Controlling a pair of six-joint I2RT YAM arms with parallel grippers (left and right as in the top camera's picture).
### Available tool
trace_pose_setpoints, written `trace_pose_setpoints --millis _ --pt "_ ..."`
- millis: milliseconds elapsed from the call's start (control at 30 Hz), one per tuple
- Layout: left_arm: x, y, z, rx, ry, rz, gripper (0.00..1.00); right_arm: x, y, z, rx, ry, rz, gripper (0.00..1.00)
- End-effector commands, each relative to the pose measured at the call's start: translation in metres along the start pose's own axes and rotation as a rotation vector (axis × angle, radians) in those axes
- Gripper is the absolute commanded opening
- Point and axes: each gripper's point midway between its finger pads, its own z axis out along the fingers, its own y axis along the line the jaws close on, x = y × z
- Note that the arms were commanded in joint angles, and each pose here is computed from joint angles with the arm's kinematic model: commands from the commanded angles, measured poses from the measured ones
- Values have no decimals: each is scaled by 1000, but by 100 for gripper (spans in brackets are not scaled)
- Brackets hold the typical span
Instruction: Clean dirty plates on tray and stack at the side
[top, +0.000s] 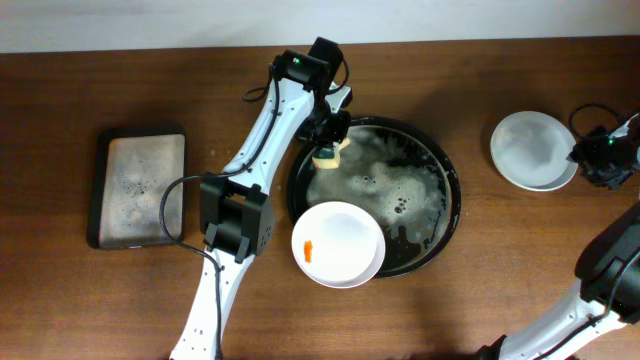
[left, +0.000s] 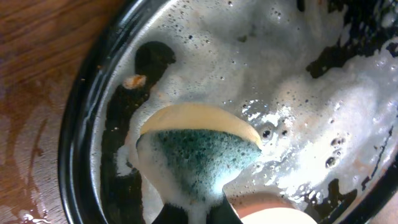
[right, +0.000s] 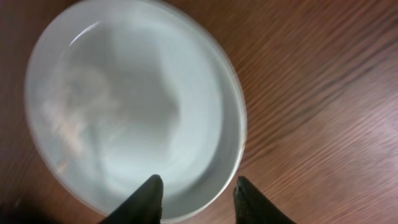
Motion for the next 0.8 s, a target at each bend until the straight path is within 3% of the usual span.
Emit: trace_pose_setpoints --millis 0,33,133,233,367,467,667,767 --pt "2 -8 -3 34 5 37 1 8 62 -77 -243 -72 -121 42" --pt "-2 -14 -26 36 -40 49 1 33 85 -123 -283 -99 -195 44" --pt "-3 -29 -78 43 -133 78 1 69 113 -173 -320 -148 -327 48" --pt "21 -32 -153 -17 -215 83 1 107 139 -211 -347 -197 -440 54" --pt "60 45 -253 -299 -349 -54 0 138 155 -216 -367 -149 -508 56" --pt "86 113 -298 -358 -413 -229 0 171 162 -207 -357 -39 -576 56" --pt "186 236 -297 -395 -293 -623 1 258 170 -156 -279 191 -836 56" --pt "209 276 -252 -406 -296 -651 1 283 168 -120 -267 249 -842 56"
